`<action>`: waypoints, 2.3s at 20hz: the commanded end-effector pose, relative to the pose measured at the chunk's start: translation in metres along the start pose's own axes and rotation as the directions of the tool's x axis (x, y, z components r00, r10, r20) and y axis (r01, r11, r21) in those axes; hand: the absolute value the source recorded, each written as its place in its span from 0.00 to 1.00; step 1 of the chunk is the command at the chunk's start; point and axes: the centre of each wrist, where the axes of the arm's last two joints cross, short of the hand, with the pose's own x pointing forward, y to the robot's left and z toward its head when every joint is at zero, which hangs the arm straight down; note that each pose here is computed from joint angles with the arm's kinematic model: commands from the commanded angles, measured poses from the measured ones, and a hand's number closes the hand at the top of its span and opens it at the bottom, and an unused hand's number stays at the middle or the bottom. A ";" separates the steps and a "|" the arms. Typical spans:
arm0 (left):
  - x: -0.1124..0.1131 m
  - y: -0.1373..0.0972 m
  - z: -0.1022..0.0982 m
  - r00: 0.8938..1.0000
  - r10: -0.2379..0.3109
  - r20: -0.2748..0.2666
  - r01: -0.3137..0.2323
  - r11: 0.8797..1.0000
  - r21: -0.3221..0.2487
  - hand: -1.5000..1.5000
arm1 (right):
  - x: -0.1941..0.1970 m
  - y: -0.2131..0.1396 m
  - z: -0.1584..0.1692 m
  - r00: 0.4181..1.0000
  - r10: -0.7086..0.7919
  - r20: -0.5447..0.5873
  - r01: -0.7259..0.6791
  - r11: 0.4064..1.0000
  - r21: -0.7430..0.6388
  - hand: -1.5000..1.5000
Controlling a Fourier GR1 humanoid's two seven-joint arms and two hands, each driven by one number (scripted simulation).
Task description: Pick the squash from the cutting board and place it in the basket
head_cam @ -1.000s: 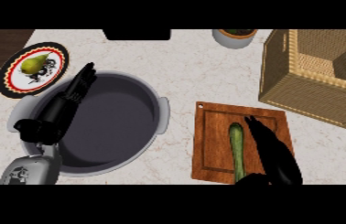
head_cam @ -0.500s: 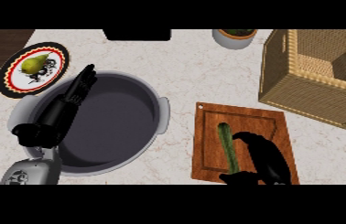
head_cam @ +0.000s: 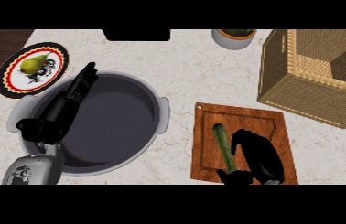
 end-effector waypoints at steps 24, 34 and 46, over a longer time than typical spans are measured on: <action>-0.023 0.015 0.010 1.000 -0.012 -0.014 0.012 1.000 0.025 0.50 | 0.062 -0.117 0.099 0.768 -0.467 0.438 0.625 0.697 -0.352 1.00; -0.008 0.001 0.000 1.000 -0.012 0.006 0.012 1.000 -0.003 0.50 | 0.072 -0.188 0.116 0.848 -0.450 0.281 0.528 0.668 -0.524 1.00; 0.018 -0.002 -0.001 1.000 0.009 0.004 -0.009 1.000 -0.024 0.50 | 0.034 -0.258 0.033 0.849 -0.499 0.176 0.476 0.576 -0.664 1.00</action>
